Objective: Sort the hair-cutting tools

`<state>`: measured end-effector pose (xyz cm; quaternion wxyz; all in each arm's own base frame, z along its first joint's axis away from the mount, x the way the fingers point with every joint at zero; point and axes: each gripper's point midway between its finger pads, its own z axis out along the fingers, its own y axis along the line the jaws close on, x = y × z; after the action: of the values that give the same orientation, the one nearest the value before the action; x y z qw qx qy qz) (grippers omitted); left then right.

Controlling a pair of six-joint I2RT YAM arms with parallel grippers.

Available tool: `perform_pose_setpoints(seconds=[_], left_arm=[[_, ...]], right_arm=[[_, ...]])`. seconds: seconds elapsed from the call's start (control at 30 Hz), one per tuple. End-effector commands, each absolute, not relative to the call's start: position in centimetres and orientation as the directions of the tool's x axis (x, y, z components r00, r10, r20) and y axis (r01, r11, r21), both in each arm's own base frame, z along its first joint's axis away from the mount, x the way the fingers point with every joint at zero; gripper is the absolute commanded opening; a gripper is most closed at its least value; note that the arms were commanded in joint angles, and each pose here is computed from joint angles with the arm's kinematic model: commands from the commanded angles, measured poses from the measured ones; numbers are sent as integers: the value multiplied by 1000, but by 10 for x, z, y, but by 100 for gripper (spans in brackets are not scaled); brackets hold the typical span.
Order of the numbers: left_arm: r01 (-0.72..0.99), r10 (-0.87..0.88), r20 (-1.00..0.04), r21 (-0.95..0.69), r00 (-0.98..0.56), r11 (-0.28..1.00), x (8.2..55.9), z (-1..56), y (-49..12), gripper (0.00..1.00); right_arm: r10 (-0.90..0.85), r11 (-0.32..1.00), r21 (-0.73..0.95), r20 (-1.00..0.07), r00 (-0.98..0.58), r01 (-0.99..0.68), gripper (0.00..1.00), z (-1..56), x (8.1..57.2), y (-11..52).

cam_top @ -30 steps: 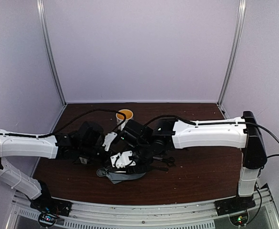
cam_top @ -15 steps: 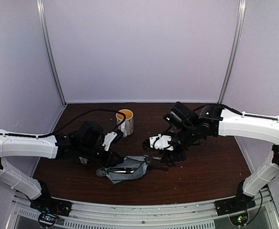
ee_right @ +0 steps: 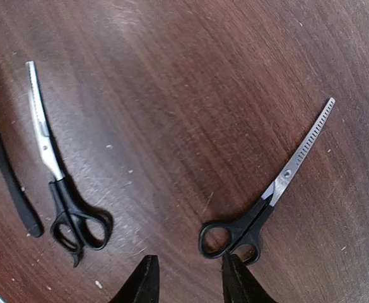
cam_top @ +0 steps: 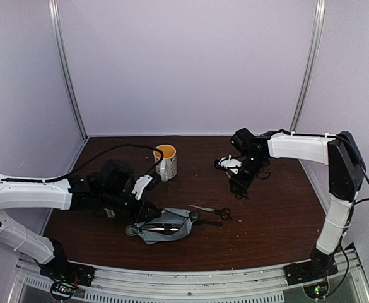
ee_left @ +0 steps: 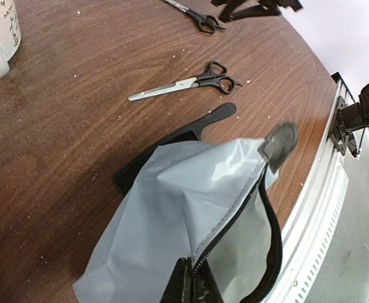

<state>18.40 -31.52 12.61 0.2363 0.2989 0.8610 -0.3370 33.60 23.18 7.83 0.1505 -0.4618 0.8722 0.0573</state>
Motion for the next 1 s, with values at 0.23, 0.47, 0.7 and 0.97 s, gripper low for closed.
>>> perform_pose_setpoints(seconds=[0.23,0.47,0.7,0.97], left_arm=[[669,353,-604,-442,-714,598,190,120,-319,0],[674,360,-605,-437,-710,596,189,119,-319,0],[678,362,-609,-432,-706,595,189,119,-318,0],[679,366,-606,-434,-706,591,188,118,-318,0]], right_arm=[[-680,722,-25,-210,-702,-691,35,46,373,209],[-673,735,-58,-187,-716,-675,45,41,379,203],[-673,740,-81,-128,-729,-668,50,36,372,191],[-676,737,-90,-125,-726,-670,36,41,362,184]])
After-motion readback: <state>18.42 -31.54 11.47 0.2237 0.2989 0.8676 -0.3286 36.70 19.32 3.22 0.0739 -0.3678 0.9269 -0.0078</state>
